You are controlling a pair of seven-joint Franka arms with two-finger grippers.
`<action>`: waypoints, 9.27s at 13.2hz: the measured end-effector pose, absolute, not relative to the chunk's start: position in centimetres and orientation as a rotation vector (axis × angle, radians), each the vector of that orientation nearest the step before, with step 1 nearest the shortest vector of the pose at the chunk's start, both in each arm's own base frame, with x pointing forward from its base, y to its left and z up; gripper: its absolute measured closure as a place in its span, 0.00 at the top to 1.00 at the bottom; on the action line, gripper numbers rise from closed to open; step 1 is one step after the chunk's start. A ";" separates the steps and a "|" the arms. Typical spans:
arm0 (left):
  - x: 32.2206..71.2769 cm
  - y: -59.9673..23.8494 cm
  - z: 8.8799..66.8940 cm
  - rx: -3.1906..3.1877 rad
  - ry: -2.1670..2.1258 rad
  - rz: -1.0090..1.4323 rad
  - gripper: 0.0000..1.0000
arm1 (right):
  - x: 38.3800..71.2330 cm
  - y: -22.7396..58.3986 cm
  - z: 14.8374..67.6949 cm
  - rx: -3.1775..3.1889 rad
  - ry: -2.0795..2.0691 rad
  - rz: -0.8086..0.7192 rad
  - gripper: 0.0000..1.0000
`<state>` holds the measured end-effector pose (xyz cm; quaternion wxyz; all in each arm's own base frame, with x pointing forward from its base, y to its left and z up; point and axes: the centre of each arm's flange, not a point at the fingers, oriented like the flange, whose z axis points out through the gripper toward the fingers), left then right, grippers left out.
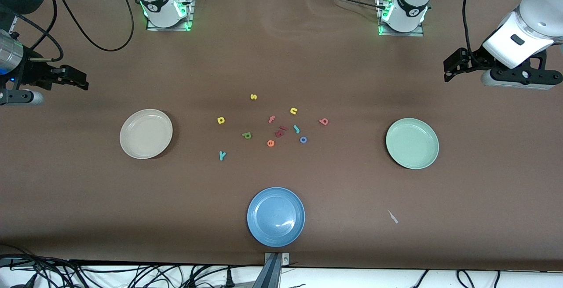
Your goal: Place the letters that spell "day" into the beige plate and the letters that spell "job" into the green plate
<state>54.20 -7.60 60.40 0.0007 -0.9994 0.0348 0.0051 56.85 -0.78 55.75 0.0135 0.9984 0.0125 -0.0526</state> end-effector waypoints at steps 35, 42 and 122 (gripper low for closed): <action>54.2 -7.4 60.4 -3.138 0.104 0.016 1.00 | 56.9 -0.8 55.7 3.110 0.039 -0.164 1.00; 54.2 -7.4 60.4 -3.138 0.104 0.016 1.00 | 56.9 -0.6 55.7 3.111 0.048 -0.166 1.00; 59.7 -24.1 26.2 -3.073 0.263 0.402 0.38 | 52.3 28.7 19.2 3.161 0.227 -0.142 1.00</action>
